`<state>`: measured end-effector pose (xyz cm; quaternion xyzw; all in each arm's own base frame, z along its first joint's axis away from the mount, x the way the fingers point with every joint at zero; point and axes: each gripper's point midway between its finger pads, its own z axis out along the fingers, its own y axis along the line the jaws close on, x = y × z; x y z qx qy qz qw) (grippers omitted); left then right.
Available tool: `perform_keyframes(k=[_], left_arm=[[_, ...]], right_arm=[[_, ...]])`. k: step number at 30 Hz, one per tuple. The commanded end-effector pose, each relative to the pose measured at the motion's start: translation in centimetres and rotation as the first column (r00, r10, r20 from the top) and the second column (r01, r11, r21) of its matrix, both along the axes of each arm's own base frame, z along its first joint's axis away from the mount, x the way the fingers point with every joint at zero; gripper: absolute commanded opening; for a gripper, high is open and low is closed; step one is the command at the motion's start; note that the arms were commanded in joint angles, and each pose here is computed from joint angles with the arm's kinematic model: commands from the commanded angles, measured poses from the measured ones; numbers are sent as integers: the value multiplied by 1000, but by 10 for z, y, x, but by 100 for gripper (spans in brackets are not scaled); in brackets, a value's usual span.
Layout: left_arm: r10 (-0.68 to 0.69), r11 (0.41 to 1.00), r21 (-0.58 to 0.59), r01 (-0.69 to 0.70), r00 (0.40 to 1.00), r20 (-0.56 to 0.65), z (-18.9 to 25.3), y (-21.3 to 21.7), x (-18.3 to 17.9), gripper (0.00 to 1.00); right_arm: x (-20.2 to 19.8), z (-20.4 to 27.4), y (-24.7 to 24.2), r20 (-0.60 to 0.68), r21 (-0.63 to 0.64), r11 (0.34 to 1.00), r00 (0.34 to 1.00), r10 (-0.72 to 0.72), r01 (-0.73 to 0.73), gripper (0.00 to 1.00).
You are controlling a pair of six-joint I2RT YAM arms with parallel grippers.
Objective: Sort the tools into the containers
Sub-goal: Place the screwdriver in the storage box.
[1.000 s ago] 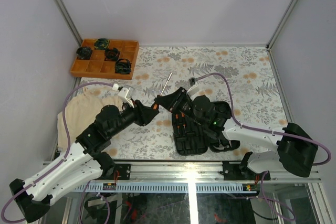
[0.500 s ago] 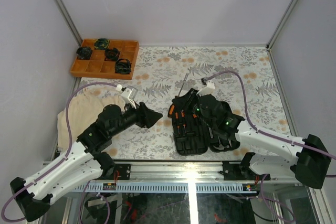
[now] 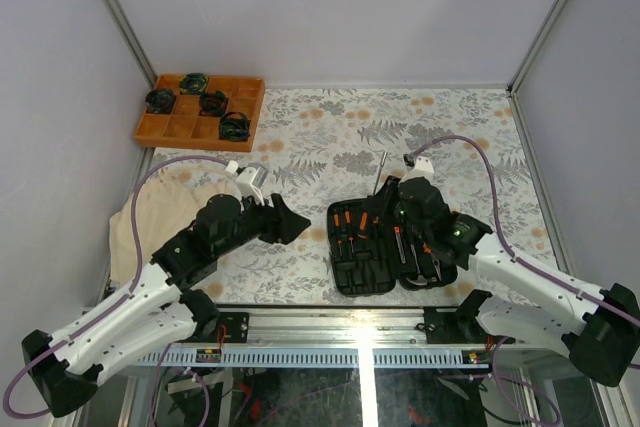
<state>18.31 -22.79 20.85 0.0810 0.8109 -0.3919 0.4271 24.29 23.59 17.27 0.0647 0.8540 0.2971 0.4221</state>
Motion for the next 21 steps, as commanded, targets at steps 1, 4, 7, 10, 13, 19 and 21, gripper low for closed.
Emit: perform_keyframes(k=[1,4,7,10,13,19,21], left_arm=[[38,999,2,-38,999,24,18,3,7,62],[61,998,12,-61,998,20,18,6,10,63],[59,998,-10,-59,998,20,21,4,10,65],[66,998,-3,-66,998,-6,16,1,12,65],[70,998,11,-69,997,-23,11,0,14,65],[88,994,60,-87,996,-8,9,8,19,65],[78,994,74,-78,997,-6,8,10,17,65]], right_arm=[[-11,-4,-16,-28,-107,992,998,63,-66,0],[-20,-8,-19,-63,-163,979,992,111,-120,0],[-28,-15,-20,-108,-200,965,983,150,-170,0],[-34,-26,-24,-159,-235,953,974,158,-193,0],[-39,-38,-27,-212,-261,941,964,161,-214,1],[-55,-65,-22,-317,-216,946,934,166,-241,3],[-59,-70,-18,-329,-184,953,929,169,-239,3]])
